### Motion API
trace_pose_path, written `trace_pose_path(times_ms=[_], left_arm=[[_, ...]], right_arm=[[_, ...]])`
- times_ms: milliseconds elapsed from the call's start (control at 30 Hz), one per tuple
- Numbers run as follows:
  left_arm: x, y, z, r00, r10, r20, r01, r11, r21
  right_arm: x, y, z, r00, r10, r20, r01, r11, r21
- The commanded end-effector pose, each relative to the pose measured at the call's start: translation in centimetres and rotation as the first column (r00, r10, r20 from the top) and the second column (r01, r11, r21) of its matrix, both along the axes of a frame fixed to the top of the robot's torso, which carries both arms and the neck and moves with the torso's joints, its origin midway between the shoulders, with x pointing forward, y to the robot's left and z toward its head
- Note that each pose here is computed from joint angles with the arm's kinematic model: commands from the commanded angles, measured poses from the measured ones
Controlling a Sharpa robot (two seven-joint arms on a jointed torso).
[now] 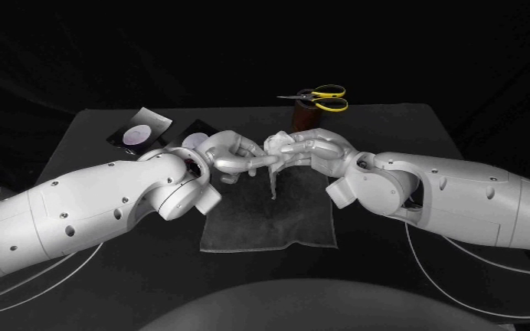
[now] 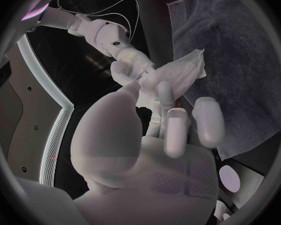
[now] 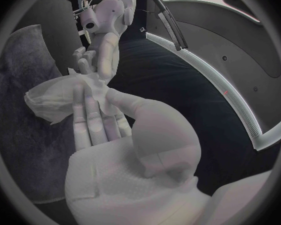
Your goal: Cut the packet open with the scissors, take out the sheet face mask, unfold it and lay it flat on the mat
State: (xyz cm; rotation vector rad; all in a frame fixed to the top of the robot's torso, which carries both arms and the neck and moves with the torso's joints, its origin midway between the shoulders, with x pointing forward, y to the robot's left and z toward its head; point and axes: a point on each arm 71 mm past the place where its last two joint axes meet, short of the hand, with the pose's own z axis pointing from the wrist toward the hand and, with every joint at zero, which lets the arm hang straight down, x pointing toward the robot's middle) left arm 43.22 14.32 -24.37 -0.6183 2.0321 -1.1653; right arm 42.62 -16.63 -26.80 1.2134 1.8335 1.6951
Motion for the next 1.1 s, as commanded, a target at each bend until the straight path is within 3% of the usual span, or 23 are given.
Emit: trace_pose_path(times_ms=[33,1100], left_arm=[[-0.11,-0.4,0.08,1.000,-0.003,-0.009,0.003,1.000,-0.015],[0.05,0.5,0.25,0.996,0.075,-0.044,-0.079,0.992,-0.098]], right_arm=[[0.0,0.1,0.1,1.000,0.007,0.012,-0.007,1.000,0.011],[0.7,-1.0,-0.4,0.999,-0.040,0.014,0.041,0.997,-0.060]])
